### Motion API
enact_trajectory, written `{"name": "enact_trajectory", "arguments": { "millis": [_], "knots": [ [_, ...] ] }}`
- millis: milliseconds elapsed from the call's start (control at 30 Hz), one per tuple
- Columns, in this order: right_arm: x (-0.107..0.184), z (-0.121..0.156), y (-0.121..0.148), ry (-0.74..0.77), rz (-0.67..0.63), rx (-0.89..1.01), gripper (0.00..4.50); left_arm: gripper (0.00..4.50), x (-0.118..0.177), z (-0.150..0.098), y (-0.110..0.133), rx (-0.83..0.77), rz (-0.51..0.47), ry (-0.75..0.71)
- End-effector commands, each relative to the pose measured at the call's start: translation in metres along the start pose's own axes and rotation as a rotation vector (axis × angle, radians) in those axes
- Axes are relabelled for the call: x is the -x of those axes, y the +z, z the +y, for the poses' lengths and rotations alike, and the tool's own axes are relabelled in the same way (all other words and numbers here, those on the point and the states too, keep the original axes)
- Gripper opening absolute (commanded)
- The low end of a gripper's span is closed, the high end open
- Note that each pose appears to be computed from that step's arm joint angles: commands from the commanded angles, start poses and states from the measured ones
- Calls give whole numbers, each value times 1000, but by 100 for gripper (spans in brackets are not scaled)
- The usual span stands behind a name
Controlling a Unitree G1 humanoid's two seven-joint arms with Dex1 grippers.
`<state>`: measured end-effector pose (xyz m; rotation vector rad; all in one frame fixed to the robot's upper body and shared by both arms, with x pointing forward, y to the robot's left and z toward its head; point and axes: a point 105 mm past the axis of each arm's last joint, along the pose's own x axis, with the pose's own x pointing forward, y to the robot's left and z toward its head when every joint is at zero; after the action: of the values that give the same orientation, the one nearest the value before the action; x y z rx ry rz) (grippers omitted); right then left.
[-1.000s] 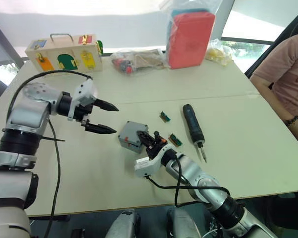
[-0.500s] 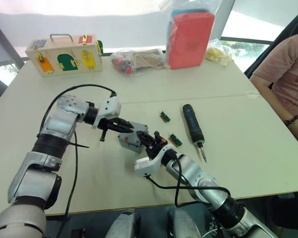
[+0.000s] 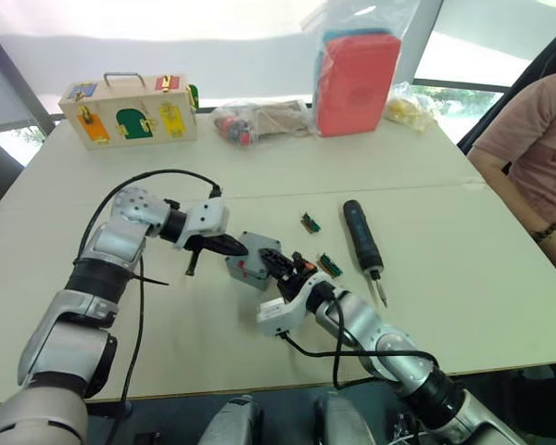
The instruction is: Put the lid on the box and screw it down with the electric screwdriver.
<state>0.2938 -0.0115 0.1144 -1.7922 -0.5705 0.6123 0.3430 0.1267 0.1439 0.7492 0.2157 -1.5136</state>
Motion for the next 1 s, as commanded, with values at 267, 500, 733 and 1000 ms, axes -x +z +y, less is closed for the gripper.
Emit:
{"name": "enact_trajectory", "arguments": {
  "millis": [267,500,733,1000],
  "knots": [
    [15,9,-15,100,3,8,449,0,-16,-21,-34,90,104,-74],
    [23,-3,-38,121,13,42,449,0,-22,-23,-36,110,98,-78],
    [23,-22,-54,116,19,9,449,0,-22,-22,-32,126,72,-65],
    [34,-8,-27,219,-123,-68,449,0,-27,-25,-35,138,76,-64]
  ]
}}
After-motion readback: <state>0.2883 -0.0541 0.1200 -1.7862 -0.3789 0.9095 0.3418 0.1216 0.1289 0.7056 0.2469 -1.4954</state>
